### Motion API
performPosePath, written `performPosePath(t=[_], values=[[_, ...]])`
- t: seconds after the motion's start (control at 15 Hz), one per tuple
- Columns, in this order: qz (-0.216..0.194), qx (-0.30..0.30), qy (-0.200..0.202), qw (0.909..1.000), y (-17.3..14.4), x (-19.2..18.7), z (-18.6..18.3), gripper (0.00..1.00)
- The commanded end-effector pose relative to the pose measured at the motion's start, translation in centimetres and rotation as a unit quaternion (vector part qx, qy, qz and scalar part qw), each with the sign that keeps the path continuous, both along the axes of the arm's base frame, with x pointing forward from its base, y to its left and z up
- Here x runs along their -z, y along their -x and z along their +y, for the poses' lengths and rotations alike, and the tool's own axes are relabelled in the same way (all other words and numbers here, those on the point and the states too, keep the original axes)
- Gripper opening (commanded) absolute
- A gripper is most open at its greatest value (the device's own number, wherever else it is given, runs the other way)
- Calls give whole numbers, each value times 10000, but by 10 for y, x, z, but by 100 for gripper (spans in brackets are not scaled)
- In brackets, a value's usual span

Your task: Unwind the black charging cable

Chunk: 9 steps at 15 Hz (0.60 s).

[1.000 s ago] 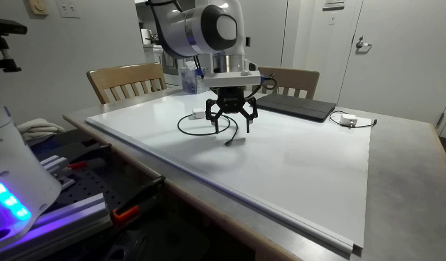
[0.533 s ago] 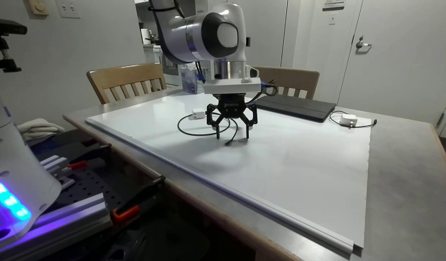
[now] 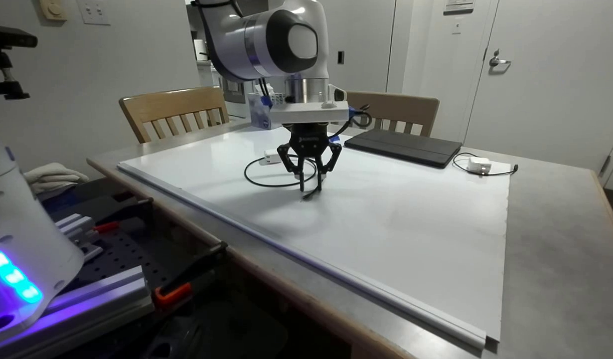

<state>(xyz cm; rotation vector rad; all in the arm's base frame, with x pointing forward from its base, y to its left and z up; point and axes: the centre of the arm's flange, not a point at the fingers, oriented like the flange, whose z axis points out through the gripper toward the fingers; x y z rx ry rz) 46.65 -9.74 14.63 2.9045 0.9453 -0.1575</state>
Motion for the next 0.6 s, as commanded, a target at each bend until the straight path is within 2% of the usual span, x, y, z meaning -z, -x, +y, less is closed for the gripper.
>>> performPosePath(t=[0.0,0.07,0.13,0.53], values=[[-75,-8,-68,9999,-1,10,-9,8],[-71,-24,-65,10000,-2,10,-8,1],[-72,-56,-63,9999,-4,10,-7,0],[-72,-247,85,9996,-18,-5,-7,1]])
